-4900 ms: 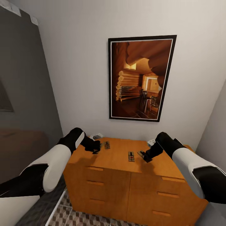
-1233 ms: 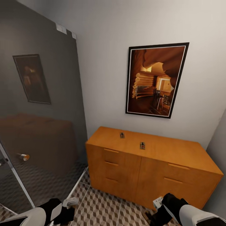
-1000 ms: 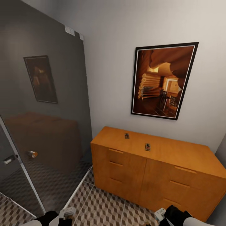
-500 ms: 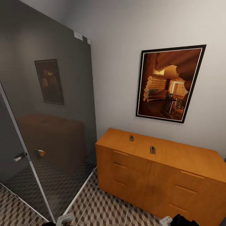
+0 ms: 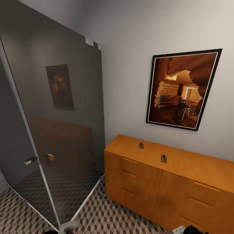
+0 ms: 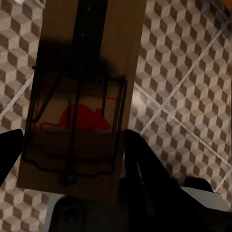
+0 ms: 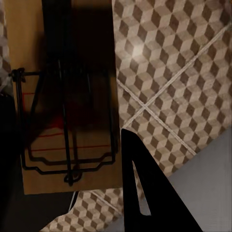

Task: Take the four mousetraps from the cabinet in the bathroom and place them on the bathroom floor. Make sure all four end up on the same floor surface, and ensure that at least two of them are either under or directly next to the same bathroom sink.

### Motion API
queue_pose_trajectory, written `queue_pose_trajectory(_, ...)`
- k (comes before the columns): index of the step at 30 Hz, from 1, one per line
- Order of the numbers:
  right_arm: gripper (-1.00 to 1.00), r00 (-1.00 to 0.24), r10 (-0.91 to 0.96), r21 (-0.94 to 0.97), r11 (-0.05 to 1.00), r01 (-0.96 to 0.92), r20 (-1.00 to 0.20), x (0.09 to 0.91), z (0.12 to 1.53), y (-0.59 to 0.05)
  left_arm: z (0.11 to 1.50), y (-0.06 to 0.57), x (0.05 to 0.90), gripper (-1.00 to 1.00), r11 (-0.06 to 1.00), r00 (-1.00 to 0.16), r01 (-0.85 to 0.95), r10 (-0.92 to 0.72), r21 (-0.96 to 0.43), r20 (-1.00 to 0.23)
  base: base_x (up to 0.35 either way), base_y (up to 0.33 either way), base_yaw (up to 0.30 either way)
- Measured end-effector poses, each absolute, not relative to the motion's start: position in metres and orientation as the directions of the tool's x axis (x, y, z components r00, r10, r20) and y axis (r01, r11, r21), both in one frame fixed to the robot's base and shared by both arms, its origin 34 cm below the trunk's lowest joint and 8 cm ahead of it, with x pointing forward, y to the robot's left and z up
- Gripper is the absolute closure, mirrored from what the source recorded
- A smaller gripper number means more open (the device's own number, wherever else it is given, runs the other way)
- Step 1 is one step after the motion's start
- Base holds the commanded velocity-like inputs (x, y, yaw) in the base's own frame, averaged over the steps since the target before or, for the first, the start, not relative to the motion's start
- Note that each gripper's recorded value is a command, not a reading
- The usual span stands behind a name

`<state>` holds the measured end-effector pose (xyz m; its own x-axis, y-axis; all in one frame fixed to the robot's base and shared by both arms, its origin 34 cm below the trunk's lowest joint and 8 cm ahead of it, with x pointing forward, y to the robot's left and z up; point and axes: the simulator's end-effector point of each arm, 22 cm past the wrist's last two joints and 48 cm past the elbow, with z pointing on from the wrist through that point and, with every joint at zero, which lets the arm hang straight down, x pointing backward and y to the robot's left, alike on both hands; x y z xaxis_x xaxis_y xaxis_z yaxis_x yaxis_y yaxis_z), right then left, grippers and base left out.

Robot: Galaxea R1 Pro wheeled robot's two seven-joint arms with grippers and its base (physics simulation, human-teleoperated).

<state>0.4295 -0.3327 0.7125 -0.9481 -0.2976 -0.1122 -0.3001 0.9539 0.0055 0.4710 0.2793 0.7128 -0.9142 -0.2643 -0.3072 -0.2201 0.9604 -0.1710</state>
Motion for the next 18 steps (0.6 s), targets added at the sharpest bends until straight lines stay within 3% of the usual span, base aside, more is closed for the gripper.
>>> queue_pose_trajectory(18, 1.00, -0.947, -0.302, -0.027, 0.953, -0.301, -0.107, 0.419, 0.710, -0.335, 0.694, 0.284, 0.429, 1.00, 0.921, -0.871, -0.340, -0.385, -0.190, -0.307, 0.000, 0.000, 0.171)
